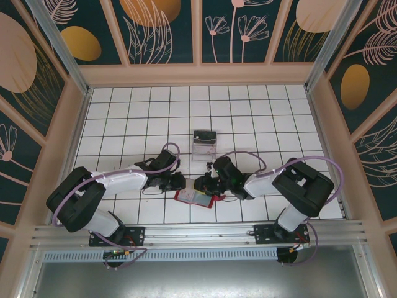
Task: Take the credit cards out of the card holder
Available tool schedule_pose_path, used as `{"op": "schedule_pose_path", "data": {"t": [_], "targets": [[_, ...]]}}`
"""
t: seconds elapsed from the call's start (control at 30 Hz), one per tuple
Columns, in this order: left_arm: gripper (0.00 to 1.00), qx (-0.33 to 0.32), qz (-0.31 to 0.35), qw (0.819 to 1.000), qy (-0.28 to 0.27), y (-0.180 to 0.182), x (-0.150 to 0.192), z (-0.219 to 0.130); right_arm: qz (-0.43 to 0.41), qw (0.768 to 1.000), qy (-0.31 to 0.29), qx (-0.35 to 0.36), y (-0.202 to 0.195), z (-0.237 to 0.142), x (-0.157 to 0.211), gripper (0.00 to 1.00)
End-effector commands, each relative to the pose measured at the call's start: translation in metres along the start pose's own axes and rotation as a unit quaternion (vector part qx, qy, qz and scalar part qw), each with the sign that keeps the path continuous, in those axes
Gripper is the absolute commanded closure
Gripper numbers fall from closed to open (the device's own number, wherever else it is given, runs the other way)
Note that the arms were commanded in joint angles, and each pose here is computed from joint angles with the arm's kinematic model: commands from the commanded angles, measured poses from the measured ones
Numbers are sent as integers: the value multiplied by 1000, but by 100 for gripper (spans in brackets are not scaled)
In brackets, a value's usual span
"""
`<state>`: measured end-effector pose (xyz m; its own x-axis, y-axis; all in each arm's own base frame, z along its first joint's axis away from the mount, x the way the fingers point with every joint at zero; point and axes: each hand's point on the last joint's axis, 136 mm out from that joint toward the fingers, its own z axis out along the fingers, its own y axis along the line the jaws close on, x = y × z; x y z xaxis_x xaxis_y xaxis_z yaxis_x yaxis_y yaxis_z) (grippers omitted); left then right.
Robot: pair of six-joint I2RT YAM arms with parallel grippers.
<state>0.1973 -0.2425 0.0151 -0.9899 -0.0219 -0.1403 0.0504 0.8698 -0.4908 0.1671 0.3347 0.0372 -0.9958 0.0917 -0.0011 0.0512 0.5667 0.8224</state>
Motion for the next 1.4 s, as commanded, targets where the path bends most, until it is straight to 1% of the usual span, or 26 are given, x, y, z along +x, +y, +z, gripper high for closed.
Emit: {"op": "schedule_pose_path", "data": {"t": [0.0, 0.13, 0.27, 0.47, 0.6, 0.87, 0.97, 1.23, 1.37], "targets": [[78, -28, -2, 999, 44, 19, 24, 11, -48, 999, -1, 22, 13, 11, -3, 77], [79, -28, -2, 999, 44, 19, 23, 11, -39, 999, 1, 32, 7, 11, -1, 73], [78, -29, -2, 999, 45, 19, 24, 11, -23, 998, 1, 60, -2, 10, -2, 69], [79, -28, -2, 999, 45, 17, 22, 11, -9, 998, -4, 64, -1, 9, -3, 66], [78, -28, -12, 999, 45, 20, 26, 11, 10, 997, -3, 80, -9, 7, -1, 63], [80, 23, -54, 998, 38, 13, 38, 8, 3, 995, -21, 99, -4, 2, -10, 62], [81, 28, -64, 997, 38, 15, 45, 8, -4, 993, -35, 109, -3, -3, -14, 62], [83, 44, -75, 996, 33, 7, 51, 9, -17, 995, -27, 94, 6, -8, -13, 62], [84, 32, -76, 996, 38, 13, 54, 13, -29, 995, -32, 95, 10, -16, -15, 62]]}}
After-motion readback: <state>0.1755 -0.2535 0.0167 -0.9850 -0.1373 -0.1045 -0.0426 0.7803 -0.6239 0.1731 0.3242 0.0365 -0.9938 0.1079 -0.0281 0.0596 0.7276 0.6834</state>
